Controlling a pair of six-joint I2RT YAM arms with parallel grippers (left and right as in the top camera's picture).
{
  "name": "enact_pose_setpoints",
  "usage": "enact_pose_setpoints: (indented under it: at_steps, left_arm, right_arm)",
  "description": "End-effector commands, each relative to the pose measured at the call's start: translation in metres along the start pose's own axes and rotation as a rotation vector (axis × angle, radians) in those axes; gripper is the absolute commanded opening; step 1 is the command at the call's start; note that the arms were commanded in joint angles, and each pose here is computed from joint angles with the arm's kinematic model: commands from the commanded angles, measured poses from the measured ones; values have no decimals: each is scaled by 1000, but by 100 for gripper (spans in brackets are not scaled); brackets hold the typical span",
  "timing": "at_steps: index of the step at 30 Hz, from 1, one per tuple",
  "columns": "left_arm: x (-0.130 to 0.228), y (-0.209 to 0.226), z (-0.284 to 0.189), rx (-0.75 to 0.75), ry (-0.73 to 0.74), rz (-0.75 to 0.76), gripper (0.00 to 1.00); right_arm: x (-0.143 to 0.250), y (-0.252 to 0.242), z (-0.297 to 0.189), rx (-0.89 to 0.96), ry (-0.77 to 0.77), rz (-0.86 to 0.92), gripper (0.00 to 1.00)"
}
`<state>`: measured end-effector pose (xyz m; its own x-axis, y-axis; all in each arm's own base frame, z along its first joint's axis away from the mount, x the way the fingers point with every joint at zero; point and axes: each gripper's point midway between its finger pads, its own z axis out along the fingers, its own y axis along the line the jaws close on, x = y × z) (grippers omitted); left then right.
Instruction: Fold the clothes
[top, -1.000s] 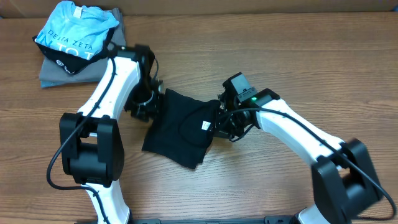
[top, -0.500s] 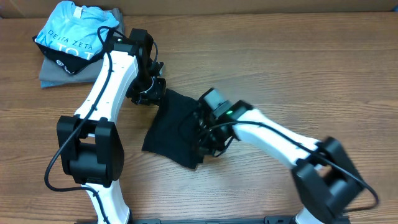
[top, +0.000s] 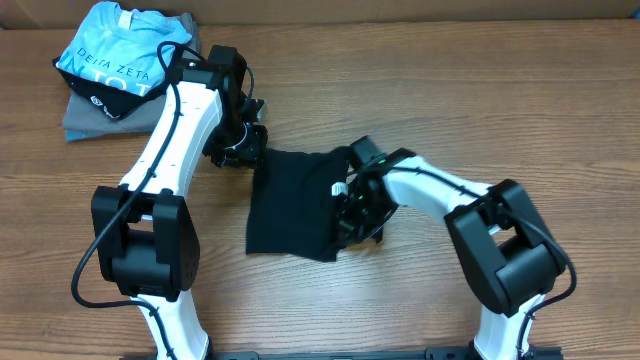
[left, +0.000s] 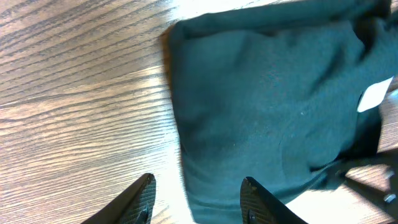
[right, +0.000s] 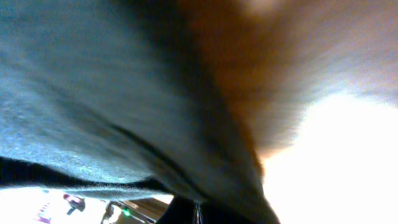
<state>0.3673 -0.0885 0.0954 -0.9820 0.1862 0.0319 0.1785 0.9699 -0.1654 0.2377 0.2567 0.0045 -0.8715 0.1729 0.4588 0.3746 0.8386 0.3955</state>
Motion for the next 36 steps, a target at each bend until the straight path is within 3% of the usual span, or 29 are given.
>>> enact_pose_setpoints:
  at_steps: [1, 7, 10, 14, 20, 25, 29, 32, 36]
  left_arm:
    - [-5, -2, -11, 18, -42, 24, 49]
    - [-6, -8, -11, 42, -44, 29, 52]
    - [-9, -14, -11, 78, -60, 56, 52]
    - [-11, -30, -12, 162, -75, 134, 51]
    - [-3, -62, 2, 319, -75, 277, 50]
    - [15, -61, 55, 315, -37, 309, 34]
    - [36, -51, 91, 299, 7, 262, 4]
    - [60, -35, 108, 224, 94, 160, 4]
    - [82, -41, 112, 265, 174, 62, 4]
  right_arm:
    - [-37, -11, -29, 32, -151, -14, 4]
    - [-99, -56, -101, 168, -389, 53, 6]
    - [-117, -54, -145, 102, -426, -42, 7]
    - [-101, -34, -180, -14, -393, -148, 15]
    - [-58, -20, -177, -73, -266, -184, 27]
    - [-35, 3, -156, -85, -190, -249, 26]
    - [-21, 20, -142, -82, -160, -294, 26]
    - [-12, 27, -133, -71, -140, -299, 27]
    - [-2, 38, -114, -57, -123, -308, 32]
